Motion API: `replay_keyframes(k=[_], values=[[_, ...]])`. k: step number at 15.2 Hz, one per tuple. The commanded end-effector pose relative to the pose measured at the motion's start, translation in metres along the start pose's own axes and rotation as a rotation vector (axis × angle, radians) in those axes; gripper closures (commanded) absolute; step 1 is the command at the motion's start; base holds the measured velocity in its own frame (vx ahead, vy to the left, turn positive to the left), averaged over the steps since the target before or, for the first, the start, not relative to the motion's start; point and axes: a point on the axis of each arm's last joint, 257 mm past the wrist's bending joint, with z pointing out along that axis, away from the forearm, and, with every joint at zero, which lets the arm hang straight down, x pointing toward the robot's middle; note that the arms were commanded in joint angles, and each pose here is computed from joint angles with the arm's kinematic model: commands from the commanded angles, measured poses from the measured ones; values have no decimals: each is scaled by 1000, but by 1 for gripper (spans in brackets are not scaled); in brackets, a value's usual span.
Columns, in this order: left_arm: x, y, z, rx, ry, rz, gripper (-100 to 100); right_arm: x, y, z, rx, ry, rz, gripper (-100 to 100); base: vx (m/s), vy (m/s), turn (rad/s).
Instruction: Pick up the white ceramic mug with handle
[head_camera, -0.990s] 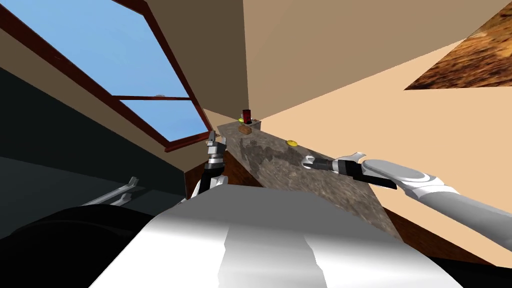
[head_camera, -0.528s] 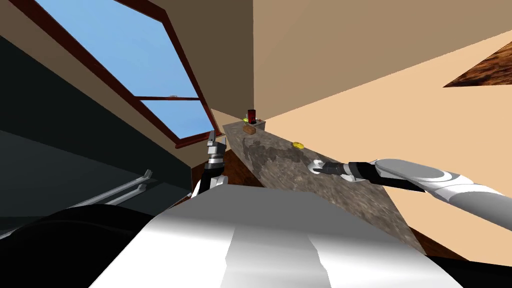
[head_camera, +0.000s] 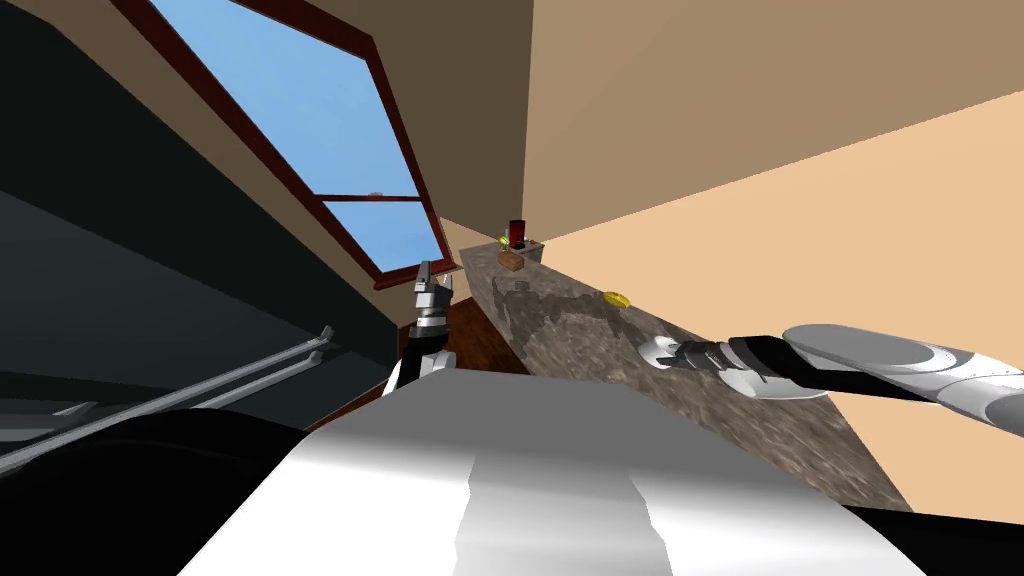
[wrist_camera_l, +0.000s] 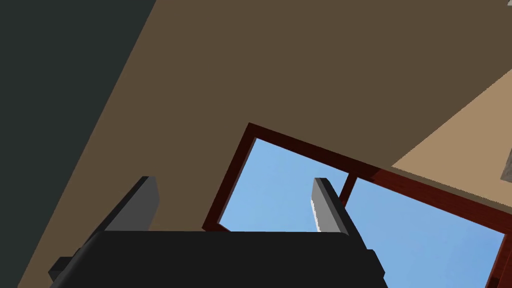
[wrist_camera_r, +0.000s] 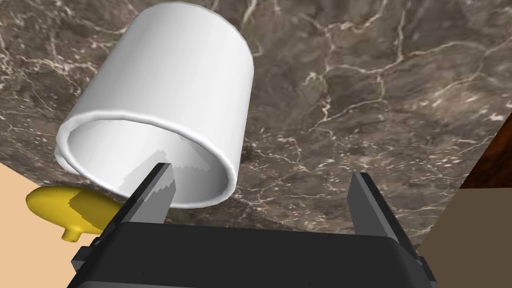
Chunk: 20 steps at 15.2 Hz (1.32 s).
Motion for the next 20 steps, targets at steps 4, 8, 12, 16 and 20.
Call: replay_keyframes(k=[4,8,12,16,20], values=[[0,0,0,0,0,0,0,64,-9,-14,5,171,32,-100,50,34,159],[0,0,0,0,0,0,0,102,-6,-22,-5,267,53,-100,57,40,97],[0,0,0,0,0,0,0,107,-3,-6,1,227,60,-100,12,4,54],[0,0,0,0,0,0,0,109,-4,-6,2,226,61,100,-1,-2,9],[0,0,0,0,0,0,0,96,-6,-15,0,231,51,100,0,1,-16]])
